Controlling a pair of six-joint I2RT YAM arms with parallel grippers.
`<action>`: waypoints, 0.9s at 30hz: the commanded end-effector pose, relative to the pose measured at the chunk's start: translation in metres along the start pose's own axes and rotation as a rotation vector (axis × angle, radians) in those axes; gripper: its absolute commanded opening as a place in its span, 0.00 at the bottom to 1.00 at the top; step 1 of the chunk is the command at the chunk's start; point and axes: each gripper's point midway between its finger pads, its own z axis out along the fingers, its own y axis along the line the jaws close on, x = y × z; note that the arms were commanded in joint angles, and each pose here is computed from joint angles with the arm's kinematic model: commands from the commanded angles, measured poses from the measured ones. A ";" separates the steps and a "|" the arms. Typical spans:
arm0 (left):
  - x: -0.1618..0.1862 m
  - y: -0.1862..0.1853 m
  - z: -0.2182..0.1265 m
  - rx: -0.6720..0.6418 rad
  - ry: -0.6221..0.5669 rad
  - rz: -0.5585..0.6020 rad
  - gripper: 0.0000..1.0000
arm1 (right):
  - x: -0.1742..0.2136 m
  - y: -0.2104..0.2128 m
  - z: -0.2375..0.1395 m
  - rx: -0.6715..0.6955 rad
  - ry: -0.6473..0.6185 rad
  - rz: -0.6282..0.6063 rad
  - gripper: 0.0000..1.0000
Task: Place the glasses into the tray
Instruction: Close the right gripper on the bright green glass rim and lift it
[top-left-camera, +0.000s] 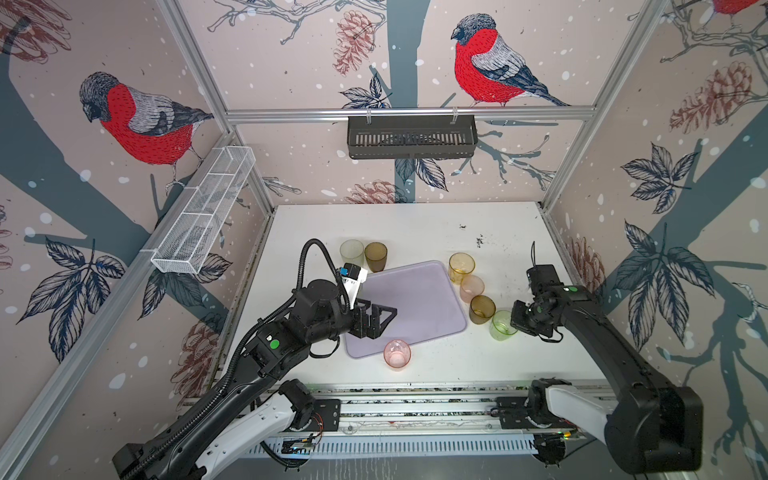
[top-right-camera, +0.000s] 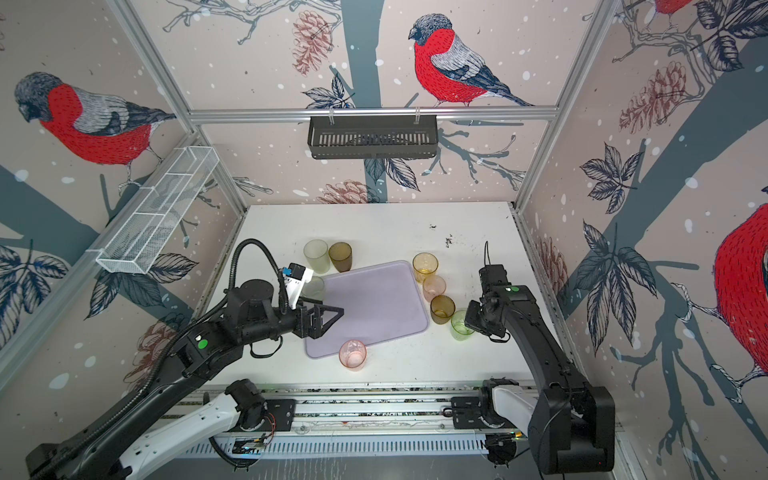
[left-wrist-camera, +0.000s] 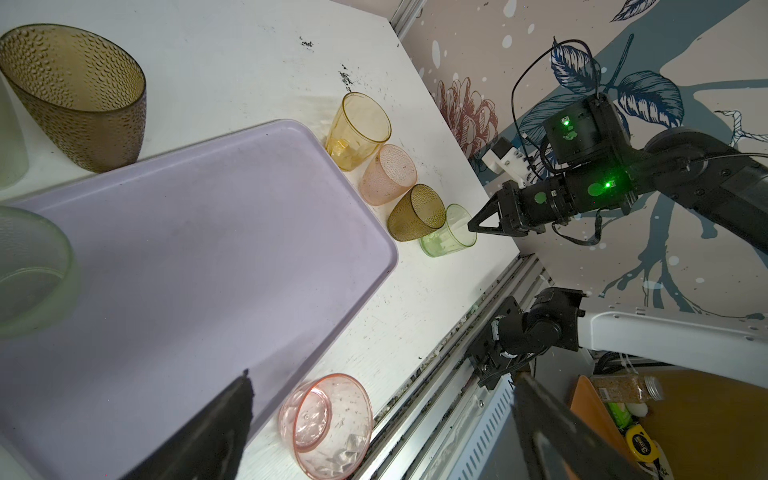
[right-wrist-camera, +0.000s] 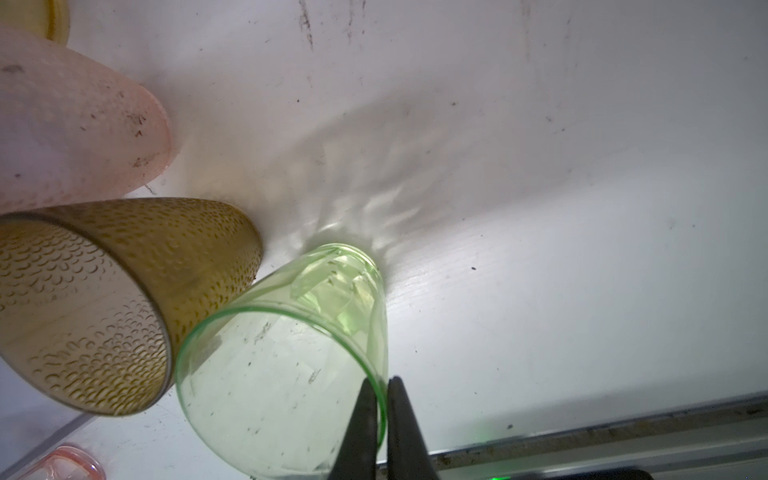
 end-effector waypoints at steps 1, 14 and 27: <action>0.000 0.001 -0.002 -0.003 -0.008 -0.016 0.97 | -0.001 -0.001 -0.001 0.010 -0.011 0.003 0.08; 0.001 0.002 -0.008 -0.006 -0.031 -0.027 0.97 | -0.002 0.000 -0.006 0.015 -0.037 -0.003 0.04; -0.002 0.001 -0.008 -0.003 -0.048 -0.032 0.97 | -0.006 -0.007 -0.030 0.045 -0.083 0.032 0.00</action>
